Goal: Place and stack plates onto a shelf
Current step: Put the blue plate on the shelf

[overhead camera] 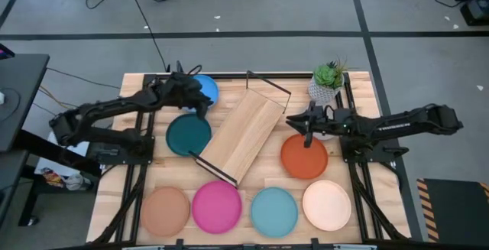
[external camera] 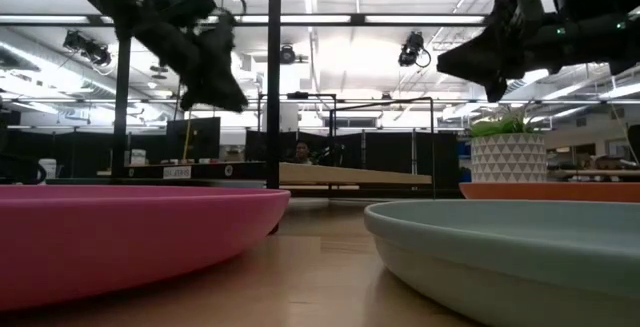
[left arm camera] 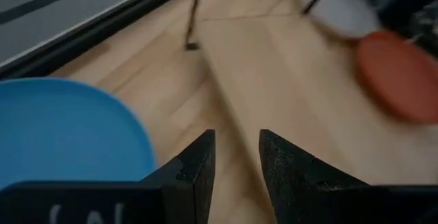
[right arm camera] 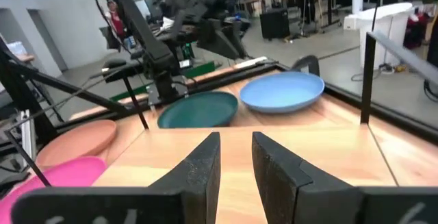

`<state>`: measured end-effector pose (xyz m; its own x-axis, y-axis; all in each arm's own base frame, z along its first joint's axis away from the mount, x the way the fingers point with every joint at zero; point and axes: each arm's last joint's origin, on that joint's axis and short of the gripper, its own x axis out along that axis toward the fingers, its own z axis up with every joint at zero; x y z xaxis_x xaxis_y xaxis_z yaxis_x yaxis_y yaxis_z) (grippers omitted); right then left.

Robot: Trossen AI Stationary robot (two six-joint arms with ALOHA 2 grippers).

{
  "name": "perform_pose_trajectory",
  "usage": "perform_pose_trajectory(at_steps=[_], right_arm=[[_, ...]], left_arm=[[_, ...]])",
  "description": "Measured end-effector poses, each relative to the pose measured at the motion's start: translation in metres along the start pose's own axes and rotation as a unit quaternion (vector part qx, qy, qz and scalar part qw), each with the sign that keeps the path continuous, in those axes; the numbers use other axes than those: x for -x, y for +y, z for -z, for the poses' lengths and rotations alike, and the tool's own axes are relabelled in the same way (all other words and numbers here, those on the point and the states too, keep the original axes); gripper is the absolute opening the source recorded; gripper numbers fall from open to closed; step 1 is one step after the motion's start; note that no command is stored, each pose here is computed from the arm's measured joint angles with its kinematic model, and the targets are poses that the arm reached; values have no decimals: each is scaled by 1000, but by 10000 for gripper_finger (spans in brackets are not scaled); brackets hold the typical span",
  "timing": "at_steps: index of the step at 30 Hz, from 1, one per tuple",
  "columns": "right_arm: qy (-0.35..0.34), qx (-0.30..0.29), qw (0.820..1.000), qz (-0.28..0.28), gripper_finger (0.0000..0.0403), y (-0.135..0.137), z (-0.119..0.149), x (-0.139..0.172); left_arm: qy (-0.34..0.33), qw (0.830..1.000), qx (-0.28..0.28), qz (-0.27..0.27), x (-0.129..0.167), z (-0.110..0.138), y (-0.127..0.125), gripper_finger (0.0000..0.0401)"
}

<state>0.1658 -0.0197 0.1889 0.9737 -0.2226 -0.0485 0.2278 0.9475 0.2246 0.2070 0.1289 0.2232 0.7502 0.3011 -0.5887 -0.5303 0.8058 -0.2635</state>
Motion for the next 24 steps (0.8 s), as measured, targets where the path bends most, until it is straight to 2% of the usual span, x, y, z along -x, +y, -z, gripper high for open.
perform_pose_trajectory(at_steps=[5,9,14,18,24], right_arm=[[15,3,1000,-10,91,4,6,-4],[16,18,999,-21,91,8,9,-7],[27,30,999,-30,91,11,14,-10],[34,38,998,-38,91,14,18,-12],[50,54,996,-48,91,19,25,-14]], left_arm=[[32,999,-28,-21,-24,4,8,125],[70,995,-49,-58,-40,-10,9,153],[155,977,-83,-118,-61,-24,7,193],[198,968,-98,-122,-79,-25,9,205],[230,957,-108,-138,-99,-16,15,200]])
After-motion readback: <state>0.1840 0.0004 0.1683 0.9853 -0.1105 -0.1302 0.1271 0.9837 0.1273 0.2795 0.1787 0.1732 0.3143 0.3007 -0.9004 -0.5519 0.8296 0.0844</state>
